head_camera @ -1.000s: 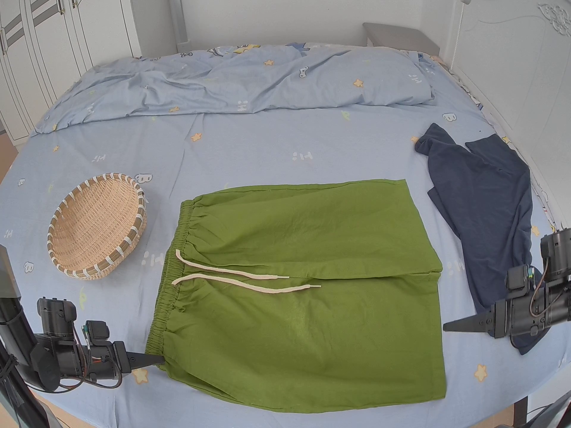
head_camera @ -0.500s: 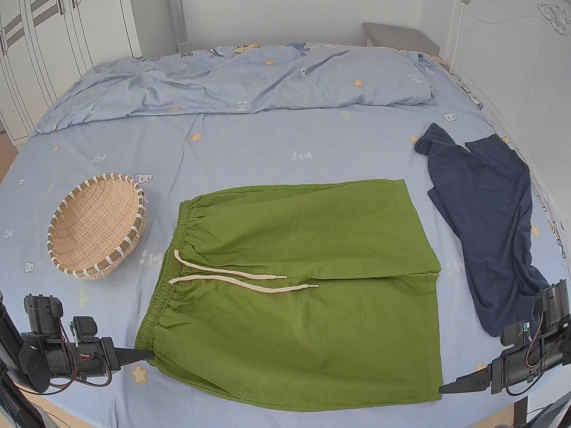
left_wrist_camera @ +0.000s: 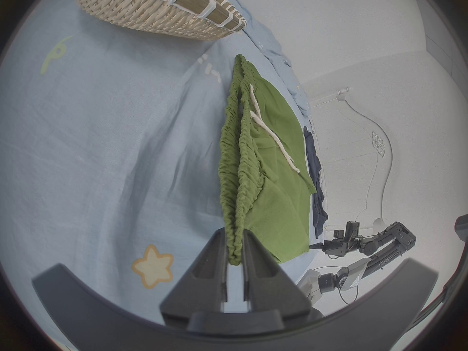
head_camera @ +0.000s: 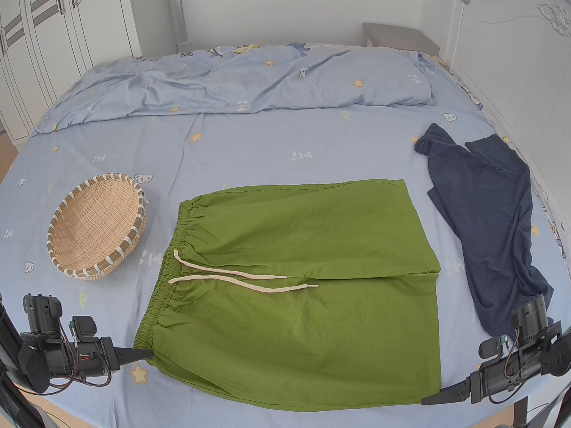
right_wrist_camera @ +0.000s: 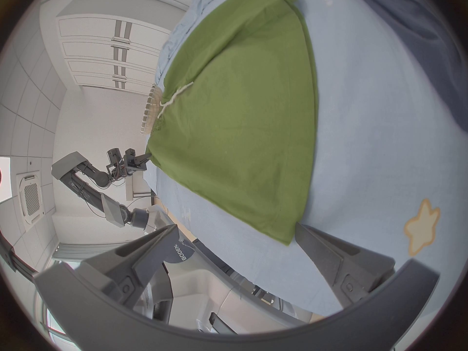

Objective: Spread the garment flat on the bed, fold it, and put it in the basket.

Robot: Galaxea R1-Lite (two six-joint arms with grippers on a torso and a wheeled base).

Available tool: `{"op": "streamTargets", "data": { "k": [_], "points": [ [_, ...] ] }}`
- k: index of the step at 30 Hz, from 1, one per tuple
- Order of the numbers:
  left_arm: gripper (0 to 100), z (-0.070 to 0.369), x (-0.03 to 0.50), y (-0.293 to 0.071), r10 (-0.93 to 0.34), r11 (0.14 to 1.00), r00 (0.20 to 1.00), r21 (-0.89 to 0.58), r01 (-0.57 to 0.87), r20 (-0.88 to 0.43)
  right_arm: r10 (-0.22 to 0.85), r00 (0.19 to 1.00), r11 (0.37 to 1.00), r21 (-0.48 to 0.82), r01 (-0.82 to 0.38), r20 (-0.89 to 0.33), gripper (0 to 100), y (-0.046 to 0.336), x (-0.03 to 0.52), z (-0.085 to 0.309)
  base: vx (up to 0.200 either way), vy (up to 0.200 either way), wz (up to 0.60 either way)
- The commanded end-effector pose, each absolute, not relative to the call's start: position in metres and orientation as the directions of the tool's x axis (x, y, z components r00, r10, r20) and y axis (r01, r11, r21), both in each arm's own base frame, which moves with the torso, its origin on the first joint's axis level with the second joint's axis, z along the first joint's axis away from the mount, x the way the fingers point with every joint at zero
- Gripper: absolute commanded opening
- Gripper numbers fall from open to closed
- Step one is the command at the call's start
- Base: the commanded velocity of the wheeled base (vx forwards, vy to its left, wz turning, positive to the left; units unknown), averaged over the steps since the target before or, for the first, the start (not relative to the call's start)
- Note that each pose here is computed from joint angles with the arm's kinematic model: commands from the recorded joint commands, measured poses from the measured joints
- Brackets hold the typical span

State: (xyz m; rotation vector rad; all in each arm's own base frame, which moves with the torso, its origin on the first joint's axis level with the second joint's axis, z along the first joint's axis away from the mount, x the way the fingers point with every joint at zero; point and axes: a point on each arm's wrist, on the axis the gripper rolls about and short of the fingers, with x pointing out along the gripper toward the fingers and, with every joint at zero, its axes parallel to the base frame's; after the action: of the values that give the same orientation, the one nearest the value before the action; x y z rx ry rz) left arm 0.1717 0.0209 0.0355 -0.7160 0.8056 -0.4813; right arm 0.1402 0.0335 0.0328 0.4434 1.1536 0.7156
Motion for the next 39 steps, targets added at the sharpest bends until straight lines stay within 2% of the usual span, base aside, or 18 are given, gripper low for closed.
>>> {"op": "streamTargets", "data": {
  "k": [1,14,39],
  "points": [
    [0,0.034,0.167,0.02,-0.635,0.667,0.601,-0.737,0.11,-0.485,0.703,0.151,0.709,0.668,-0.227,-0.695,100,0.035,0.134,0.018,0.0,0.0,0.0],
    [0,0.032,0.168,0.02,-0.638,0.674,0.592,-0.728,0.122,-0.492,0.71,0.115,0.697,0.671,-0.252,-0.695,100,0.042,0.135,0.015,0.0,0.0,0.0],
    [0,0.032,0.168,0.02,-0.638,0.674,0.592,-0.728,0.122,-0.492,0.713,0.198,0.701,0.67,-0.246,-0.673,100,0.035,0.147,0.008,0.0,0.0,0.0]
  ]
}}
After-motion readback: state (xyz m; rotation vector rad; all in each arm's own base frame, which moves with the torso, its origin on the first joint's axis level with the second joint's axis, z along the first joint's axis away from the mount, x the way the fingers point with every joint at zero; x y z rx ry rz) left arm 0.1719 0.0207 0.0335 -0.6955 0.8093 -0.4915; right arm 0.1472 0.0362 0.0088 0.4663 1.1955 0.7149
